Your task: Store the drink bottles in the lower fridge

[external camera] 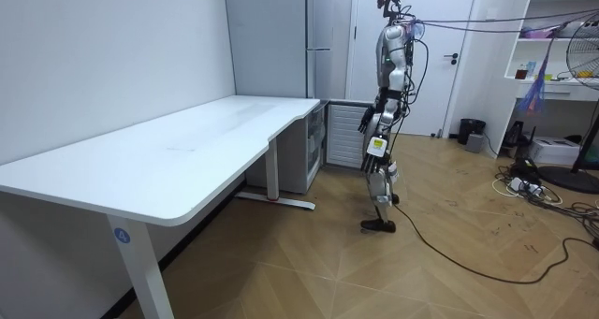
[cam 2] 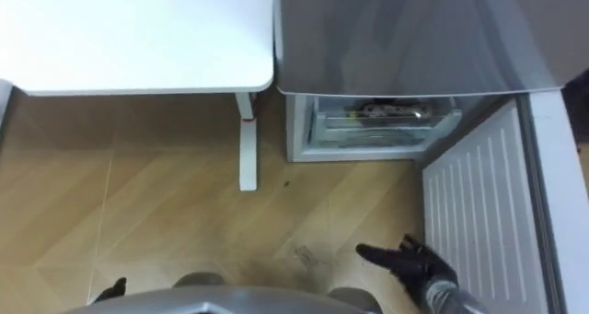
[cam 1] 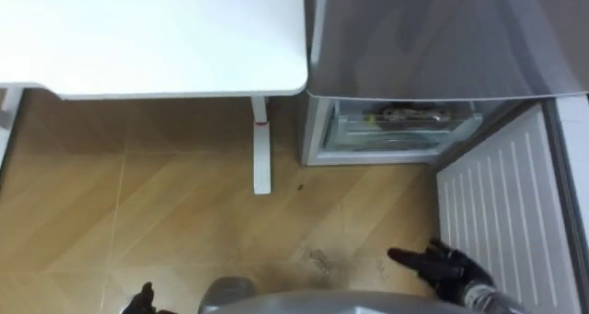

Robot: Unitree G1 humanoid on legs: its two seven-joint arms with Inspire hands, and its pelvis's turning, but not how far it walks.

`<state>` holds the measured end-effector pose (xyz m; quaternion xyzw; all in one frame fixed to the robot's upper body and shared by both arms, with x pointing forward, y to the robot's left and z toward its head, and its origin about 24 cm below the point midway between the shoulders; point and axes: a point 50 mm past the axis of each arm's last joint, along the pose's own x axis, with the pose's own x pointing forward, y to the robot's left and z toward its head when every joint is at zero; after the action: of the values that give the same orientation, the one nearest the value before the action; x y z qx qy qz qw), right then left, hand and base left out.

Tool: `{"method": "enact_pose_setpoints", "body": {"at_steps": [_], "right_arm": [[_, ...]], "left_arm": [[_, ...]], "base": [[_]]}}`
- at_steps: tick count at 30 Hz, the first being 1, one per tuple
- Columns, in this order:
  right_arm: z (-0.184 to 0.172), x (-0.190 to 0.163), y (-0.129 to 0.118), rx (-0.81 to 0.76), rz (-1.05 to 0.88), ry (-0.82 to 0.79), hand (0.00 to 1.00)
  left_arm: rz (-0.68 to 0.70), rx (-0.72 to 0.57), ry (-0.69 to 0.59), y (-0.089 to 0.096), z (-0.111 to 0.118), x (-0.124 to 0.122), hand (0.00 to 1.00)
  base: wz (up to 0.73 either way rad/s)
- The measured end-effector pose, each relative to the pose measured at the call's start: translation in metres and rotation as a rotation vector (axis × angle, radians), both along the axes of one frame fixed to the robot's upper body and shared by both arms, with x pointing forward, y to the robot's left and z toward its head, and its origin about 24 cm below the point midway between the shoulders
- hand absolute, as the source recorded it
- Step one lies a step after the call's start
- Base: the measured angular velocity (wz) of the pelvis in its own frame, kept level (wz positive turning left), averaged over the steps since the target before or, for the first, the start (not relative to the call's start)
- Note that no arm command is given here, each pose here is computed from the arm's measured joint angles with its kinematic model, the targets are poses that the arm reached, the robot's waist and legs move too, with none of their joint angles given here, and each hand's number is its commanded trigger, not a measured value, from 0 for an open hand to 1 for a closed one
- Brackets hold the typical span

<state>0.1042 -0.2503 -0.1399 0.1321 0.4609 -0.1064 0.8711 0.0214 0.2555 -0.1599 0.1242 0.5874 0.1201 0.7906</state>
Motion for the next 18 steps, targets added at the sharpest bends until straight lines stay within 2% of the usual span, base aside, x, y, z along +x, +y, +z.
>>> {"method": "enact_pose_setpoints", "body": {"at_steps": [6, 12, 18], "right_arm": [[0.054, 0.070, -0.002, -0.252, 0.142, -0.326, 0.00], [0.107, 0.098, -0.024, -0.492, 0.035, -0.535, 0.00], [0.150, 0.107, -0.049, -0.683, -0.054, -0.651, 0.00]], "left_arm": [[0.017, 0.039, -0.053, 0.008, 0.004, 0.007, 0.00], [0.025, 0.068, -0.019, 0.014, 0.005, -0.002, 0.00], [0.022, 0.090, 0.017, 0.019, 0.006, -0.007, 0.00]], "base": [[-0.15], [-0.21], [-0.13]]}}
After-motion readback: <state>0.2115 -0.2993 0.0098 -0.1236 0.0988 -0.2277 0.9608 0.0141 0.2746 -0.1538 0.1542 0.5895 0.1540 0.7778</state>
